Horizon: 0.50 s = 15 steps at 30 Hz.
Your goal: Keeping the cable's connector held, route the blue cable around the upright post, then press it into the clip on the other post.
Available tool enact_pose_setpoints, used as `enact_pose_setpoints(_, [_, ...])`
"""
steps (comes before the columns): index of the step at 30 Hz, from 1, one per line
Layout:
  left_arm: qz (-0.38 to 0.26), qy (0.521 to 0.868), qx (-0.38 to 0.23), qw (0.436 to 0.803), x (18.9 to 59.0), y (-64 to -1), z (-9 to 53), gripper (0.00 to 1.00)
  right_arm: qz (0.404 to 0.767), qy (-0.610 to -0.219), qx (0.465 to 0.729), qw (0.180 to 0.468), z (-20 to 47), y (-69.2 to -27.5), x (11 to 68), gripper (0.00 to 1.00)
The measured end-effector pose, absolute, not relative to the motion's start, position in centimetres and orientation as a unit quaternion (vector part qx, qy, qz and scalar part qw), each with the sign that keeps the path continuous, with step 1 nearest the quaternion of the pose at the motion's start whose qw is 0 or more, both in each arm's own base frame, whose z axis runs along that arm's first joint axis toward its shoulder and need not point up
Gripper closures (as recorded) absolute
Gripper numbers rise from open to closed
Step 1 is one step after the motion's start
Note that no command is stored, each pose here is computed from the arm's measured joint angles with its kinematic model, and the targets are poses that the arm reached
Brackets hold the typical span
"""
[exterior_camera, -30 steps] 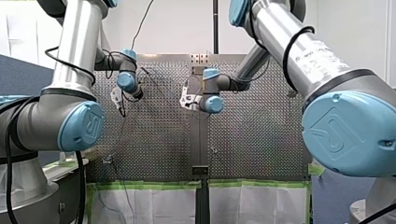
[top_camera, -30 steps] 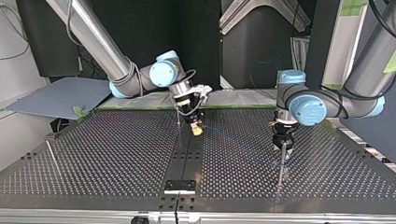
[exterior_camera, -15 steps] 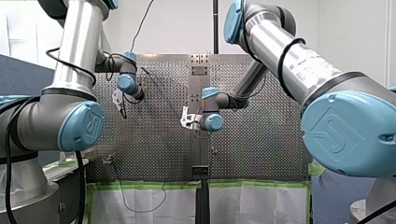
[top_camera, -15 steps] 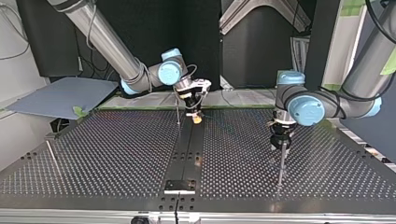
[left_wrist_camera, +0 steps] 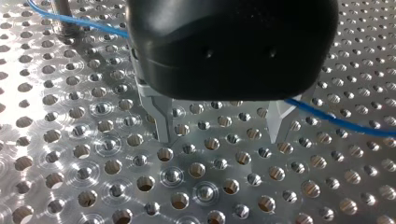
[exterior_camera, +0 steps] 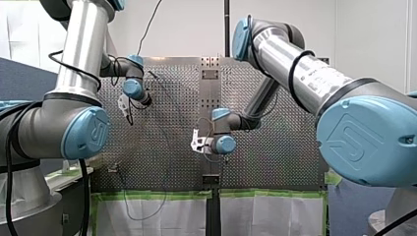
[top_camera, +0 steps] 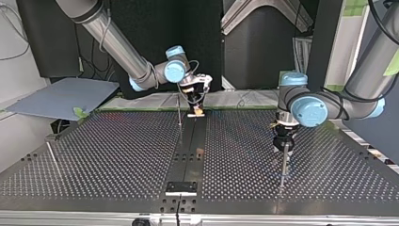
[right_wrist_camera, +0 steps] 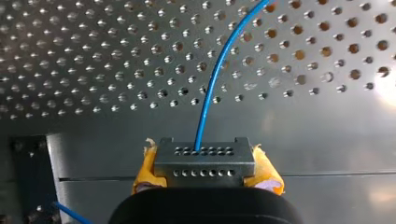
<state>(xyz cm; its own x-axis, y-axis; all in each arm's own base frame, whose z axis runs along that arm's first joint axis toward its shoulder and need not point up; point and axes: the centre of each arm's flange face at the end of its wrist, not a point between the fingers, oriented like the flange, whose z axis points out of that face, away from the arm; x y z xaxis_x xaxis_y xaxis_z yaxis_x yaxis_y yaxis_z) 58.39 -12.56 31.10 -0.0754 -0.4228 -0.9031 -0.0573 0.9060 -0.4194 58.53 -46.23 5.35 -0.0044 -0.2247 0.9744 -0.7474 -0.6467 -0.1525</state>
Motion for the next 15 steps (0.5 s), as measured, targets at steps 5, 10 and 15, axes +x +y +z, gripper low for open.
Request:
enact_pose_setpoints(5, [-0.139, 0.720, -0.167, 0.659, 58.4, -12.6, 31.1, 0.00, 0.605, -0.365, 0.674, 0.215, 4.2, -46.1, 58.1, 1.00])
enact_pose_setpoints(10, [-0.140, 0.720, -0.167, 0.659, 58.4, -12.6, 31.1, 0.00, 0.594, -0.371, 0.681, 0.213, 1.6, -45.8, 57.5, 1.00])
enact_pose_setpoints(15, [-0.141, 0.720, -0.167, 0.659, 58.4, -12.6, 31.1, 0.00, 0.579, -0.380, 0.689, 0.212, -1.5, -45.4, 56.9, 1.00])
